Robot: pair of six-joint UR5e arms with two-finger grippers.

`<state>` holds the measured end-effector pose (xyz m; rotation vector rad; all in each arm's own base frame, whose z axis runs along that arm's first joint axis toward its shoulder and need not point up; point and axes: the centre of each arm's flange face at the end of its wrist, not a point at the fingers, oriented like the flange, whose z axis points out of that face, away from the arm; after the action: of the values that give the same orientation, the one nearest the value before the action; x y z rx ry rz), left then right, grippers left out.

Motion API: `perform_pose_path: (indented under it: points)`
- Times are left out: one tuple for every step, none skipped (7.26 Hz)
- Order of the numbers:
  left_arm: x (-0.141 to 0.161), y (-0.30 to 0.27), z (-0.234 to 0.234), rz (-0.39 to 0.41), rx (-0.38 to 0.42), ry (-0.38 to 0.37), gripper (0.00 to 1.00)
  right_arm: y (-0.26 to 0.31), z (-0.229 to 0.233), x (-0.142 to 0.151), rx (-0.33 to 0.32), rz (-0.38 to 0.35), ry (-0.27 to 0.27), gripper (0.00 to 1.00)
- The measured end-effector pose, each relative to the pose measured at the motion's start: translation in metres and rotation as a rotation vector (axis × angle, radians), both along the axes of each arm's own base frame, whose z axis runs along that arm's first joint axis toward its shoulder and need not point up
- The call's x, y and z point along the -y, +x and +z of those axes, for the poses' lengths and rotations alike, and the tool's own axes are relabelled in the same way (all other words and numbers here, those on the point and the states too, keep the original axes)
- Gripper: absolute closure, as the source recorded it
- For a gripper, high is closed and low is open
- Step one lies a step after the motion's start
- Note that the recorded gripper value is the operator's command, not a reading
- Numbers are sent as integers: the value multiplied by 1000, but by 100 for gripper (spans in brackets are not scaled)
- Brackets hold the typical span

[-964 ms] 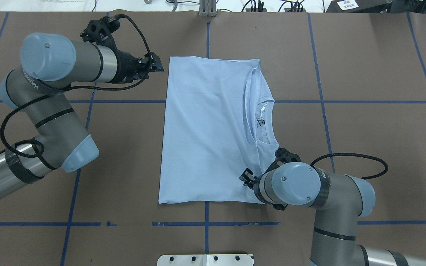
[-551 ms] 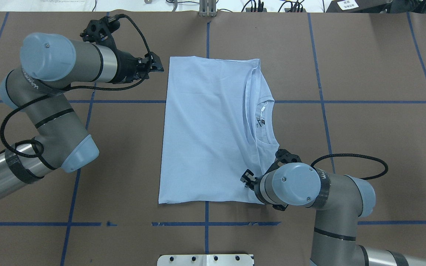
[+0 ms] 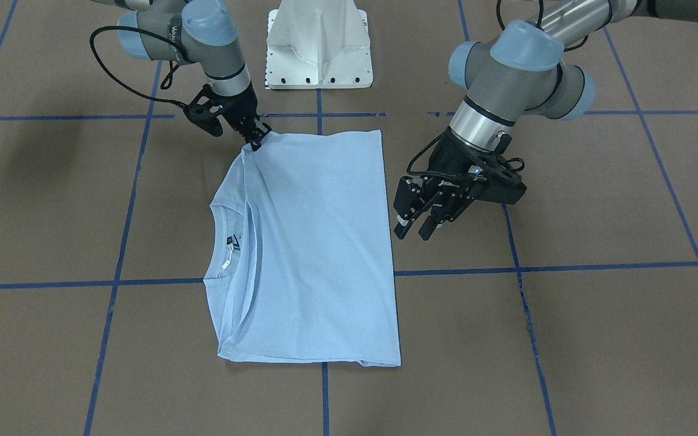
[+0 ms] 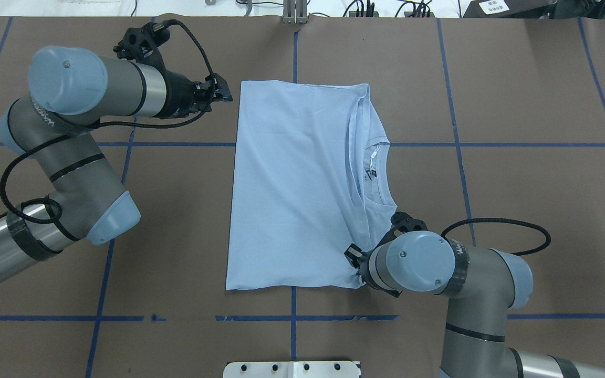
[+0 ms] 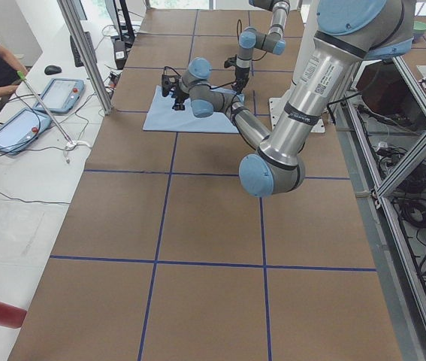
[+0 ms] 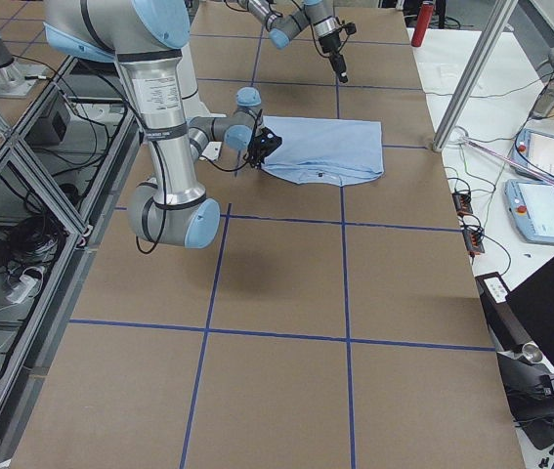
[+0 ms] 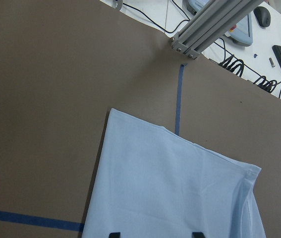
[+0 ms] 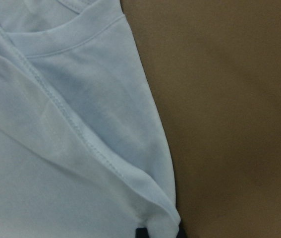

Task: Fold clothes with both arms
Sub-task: 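Move the left gripper to the shirt's near corner beside the right gripper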

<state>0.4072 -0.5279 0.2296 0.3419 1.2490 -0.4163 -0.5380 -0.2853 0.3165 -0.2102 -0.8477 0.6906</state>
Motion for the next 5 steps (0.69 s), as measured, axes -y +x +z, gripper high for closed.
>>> perform_pose_path:
  points:
    - [0,0,0,0,0,0,43,0,0,0,2,0,0,100]
    - [0,0,1,0,1,-1,43,1,-3,1,7,0,0,100]
    - [-2,-1,4,0,0,-8,43,5,-9,1,21,-4,-3,100]
    - [-9,-1,10,-4,-14,-41,42,11,-15,0,38,-12,-9,100]
    - [-29,5,16,-3,-43,-95,42,16,-18,0,48,-19,-15,100]
